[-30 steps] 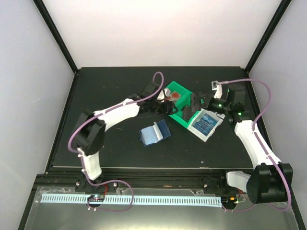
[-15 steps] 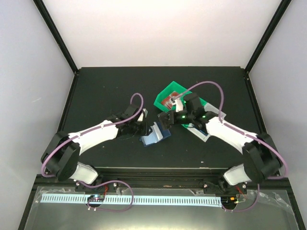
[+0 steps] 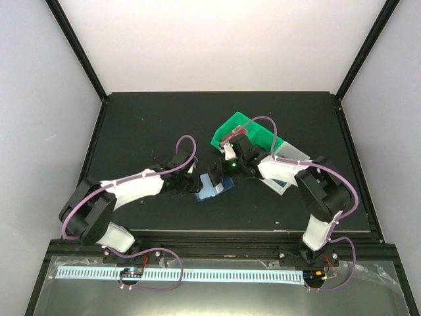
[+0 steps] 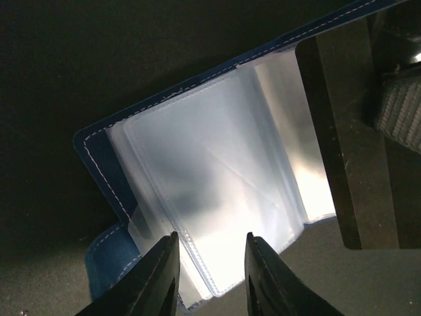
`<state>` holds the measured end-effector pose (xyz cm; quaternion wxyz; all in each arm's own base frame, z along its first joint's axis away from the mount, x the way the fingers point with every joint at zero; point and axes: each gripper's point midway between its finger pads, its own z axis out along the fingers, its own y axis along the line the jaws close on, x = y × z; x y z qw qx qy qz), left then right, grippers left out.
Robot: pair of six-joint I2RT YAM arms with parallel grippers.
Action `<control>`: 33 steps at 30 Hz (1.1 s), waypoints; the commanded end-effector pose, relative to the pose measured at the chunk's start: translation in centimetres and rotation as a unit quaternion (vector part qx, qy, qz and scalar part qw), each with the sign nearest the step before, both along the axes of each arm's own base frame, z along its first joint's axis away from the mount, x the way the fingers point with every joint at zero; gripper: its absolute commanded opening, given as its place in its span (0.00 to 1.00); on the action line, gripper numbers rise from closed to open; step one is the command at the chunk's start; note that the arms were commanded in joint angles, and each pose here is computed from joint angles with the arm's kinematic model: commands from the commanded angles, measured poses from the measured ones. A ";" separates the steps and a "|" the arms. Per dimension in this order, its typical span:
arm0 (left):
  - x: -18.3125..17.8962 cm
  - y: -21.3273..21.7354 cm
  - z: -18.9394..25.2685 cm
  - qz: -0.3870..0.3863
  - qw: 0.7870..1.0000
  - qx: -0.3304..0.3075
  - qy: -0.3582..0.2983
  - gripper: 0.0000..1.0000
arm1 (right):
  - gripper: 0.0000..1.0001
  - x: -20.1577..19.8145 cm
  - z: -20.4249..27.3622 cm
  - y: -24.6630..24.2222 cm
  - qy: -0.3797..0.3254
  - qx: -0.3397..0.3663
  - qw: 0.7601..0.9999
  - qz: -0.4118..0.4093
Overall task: Put the credit cards into the card holder
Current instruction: Insert the credit card into the card holder.
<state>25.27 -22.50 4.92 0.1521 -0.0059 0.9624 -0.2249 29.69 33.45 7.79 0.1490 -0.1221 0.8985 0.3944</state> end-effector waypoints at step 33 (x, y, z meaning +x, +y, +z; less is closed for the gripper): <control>-1.1 2.5 -4.7 0.039 0.997 0.055 0.048 0.21 | 0.02 -1.1 -5.3 0.5 0.024 -0.057 0.998 -0.021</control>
